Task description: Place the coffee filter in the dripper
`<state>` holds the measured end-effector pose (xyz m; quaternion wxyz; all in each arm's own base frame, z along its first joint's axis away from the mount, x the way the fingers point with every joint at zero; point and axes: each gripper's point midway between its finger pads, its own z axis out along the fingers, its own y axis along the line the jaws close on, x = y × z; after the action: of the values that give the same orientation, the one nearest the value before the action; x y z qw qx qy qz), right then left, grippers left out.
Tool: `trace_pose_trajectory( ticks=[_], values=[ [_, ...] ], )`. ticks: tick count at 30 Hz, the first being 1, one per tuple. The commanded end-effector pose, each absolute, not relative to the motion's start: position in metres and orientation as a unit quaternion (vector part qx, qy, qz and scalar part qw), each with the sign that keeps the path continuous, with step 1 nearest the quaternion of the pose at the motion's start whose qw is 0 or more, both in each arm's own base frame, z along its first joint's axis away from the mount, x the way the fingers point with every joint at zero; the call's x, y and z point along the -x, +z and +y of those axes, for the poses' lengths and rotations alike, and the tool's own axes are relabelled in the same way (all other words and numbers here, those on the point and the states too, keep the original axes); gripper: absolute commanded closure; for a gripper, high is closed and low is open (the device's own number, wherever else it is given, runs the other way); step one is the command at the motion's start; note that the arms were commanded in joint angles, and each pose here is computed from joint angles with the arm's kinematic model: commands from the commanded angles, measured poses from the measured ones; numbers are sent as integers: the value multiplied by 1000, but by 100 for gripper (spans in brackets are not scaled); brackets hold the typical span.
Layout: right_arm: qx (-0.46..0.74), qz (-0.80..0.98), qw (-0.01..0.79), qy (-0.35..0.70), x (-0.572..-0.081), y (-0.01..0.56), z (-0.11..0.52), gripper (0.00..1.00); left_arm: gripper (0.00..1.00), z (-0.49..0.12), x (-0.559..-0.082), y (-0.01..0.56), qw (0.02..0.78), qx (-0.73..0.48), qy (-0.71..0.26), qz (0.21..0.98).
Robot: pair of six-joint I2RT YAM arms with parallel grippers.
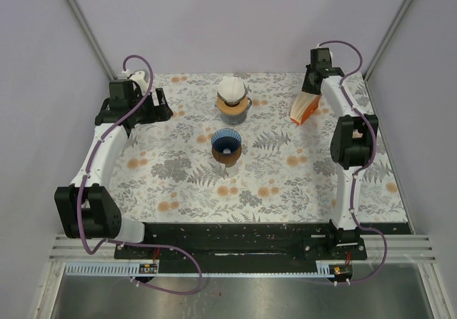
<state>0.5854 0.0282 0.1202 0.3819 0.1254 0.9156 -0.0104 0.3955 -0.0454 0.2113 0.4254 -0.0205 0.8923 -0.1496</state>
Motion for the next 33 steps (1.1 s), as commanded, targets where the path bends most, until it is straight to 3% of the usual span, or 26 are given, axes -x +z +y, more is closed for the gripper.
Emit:
trace_pose_trajectory(
  ticks=[1,5,9,16,22,33],
  values=[
    [-128,893,431,2,-585,175,27,69,14,-48,-405,226,453,16,-162,877],
    [-130,894,429,-6,-586,172,23,69,14,-47,-405,226,453,18,-161,877],
    [-138,893,428,-23,-585,168,18,76,14,-47,-405,226,452,17,-162,877],
    [-138,875,462,-50,-590,196,6,77,14,-47,-405,225,451,19,-163,877],
    [-148,873,461,-62,-593,193,-3,73,14,-47,-406,224,450,19,-163,878],
    [-152,882,443,-55,-603,177,-10,73,14,-46,-406,223,449,21,-166,878]
  ],
)
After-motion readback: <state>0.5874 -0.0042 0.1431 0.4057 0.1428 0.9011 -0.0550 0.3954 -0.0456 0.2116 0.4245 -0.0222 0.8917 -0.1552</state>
